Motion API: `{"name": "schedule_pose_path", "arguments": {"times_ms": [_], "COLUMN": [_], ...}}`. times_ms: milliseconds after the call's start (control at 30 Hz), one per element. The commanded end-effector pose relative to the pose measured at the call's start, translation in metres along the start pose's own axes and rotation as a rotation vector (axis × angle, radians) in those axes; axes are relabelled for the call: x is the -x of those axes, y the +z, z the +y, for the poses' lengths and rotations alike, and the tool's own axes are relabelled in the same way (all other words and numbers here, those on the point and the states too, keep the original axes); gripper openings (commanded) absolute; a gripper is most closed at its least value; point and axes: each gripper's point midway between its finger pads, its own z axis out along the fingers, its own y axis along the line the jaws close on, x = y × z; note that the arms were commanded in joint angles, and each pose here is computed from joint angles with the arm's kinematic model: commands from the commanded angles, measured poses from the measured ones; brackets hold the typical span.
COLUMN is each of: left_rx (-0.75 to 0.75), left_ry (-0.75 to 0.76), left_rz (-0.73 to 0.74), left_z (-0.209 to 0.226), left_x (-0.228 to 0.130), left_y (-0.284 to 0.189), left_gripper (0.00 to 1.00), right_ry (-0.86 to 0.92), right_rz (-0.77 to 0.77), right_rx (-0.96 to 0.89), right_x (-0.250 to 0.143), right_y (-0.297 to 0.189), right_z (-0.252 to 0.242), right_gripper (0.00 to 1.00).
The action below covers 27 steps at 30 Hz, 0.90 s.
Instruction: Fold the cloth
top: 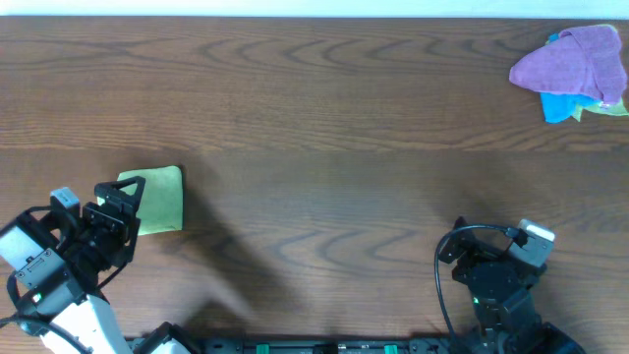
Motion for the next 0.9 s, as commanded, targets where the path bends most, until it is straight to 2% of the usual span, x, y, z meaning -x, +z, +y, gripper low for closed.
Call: {"name": "schedule_pose_path", "arguments": {"times_ms": [0,67,167,233,400,567,767,867], "left_rx": [-0.039,-0.027,-0.037,-0.051,-0.062,0.077,0.294,0.318], "left_ry": [-0.162,-0.286,-0.291,-0.244,0.024,0.248,0.501,0.632], "left_rz": [0.040,0.050,0.069,0.056,0.009,-0.111,-0.502,-0.570], "left_z": [-0.012,-0.010,-0.012,-0.015,-0.019,-0.013,-0.018,-0.019], "left_x": [-0.010,-0.013,-0.016,-0.013,-0.003,-0.001,0.023,0.021], "left_y": [-0.002,-0.002,-0.002,-0.002,-0.002,-0.001,-0.038,-0.049], "left_gripper": [0.95,0.96,0.96,0.96,0.96,0.95,0.95,0.95], "right_ry": [0.021,0.022,0.022,0.022,0.022,0.021,0.021,0.021], "right_rz": [-0.014,-0.014,-0.014,-0.014,-0.014,-0.014,-0.014,-0.014], "right_rx": [-0.018,-0.018,-0.018,-0.018,-0.018,-0.018,-0.018,-0.018], "right_x": [0.002,0.002,0.002,0.002,0.002,0.002,0.002,0.002], "right_y": [0.000,0.000,0.000,0.000,0.000,0.000,0.000,0.000], "right_z": [-0.004,-0.004,-0.004,-0.004,-0.004,-0.004,-0.004,-0.004], "right_gripper": [0.99,0.99,0.99,0.99,0.99,0.99,0.99,0.99]}}
